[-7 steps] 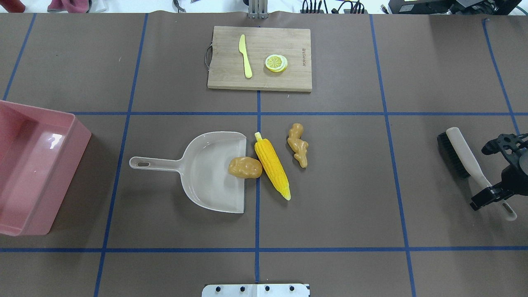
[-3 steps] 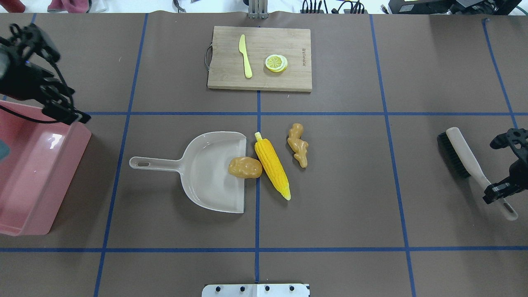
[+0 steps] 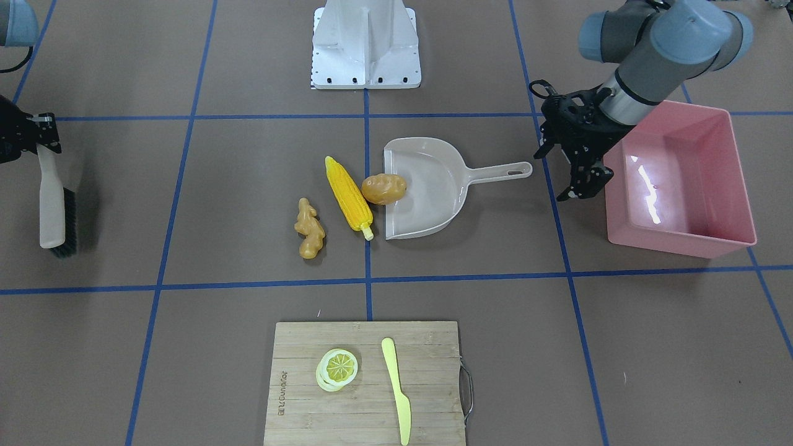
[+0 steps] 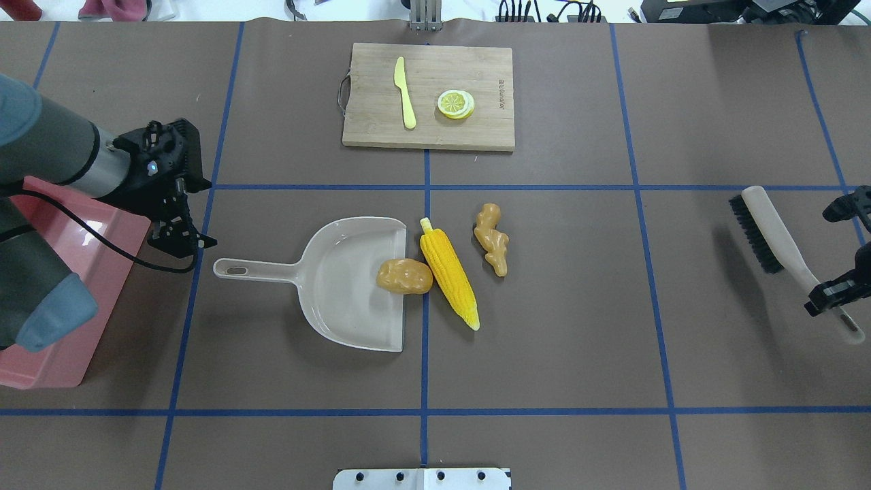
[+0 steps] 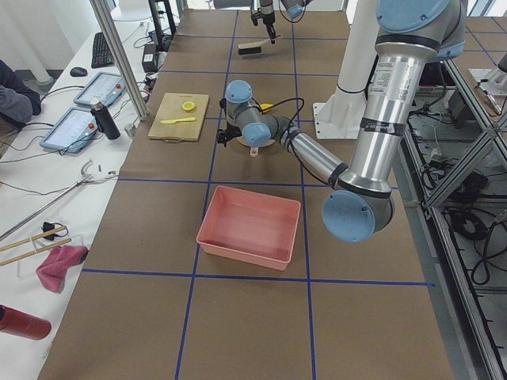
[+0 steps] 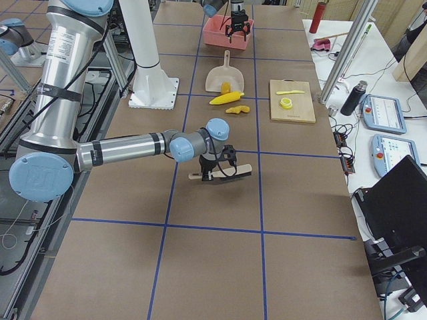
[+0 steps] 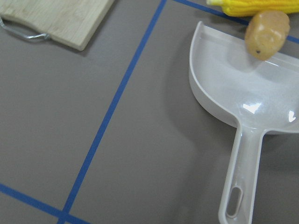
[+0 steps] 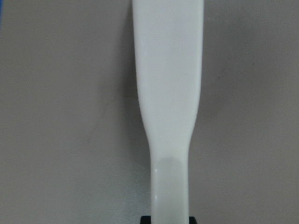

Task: Sweep and dump trash into bin
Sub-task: 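Grasp the white dustpan handle with the left gripper while the right gripper lifts the brush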

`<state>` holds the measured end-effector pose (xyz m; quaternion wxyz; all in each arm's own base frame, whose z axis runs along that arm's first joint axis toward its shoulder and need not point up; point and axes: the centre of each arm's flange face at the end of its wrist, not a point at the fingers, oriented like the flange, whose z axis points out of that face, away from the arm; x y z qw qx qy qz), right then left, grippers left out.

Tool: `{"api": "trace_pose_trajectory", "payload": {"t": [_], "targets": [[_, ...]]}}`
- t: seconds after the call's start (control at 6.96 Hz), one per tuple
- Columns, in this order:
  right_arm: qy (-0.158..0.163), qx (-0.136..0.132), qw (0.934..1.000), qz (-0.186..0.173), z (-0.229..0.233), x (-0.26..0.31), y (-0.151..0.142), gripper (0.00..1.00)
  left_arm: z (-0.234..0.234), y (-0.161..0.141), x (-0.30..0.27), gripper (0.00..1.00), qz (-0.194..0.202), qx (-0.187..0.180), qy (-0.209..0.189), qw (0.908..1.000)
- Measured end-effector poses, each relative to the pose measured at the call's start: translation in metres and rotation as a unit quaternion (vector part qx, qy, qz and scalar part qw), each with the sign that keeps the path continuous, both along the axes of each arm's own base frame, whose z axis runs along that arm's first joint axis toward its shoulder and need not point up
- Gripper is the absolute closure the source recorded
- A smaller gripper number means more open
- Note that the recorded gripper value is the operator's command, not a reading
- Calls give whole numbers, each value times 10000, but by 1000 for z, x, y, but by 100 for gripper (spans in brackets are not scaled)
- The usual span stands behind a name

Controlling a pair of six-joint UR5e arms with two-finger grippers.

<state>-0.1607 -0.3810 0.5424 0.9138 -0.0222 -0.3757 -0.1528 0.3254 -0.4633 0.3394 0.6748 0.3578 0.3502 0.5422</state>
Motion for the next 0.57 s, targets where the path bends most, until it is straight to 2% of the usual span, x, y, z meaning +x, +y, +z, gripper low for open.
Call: {"api": "trace_pose_trajectory", "payload": {"t": [0.29, 0.57], "targets": [[144, 216, 9995, 205, -101, -3, -30, 100, 1, 15, 28, 1, 328, 179, -36, 9993], [713, 631, 9955, -5, -188, -54, -37, 100, 7, 26, 44, 1, 501, 152, -75, 9986]]}}
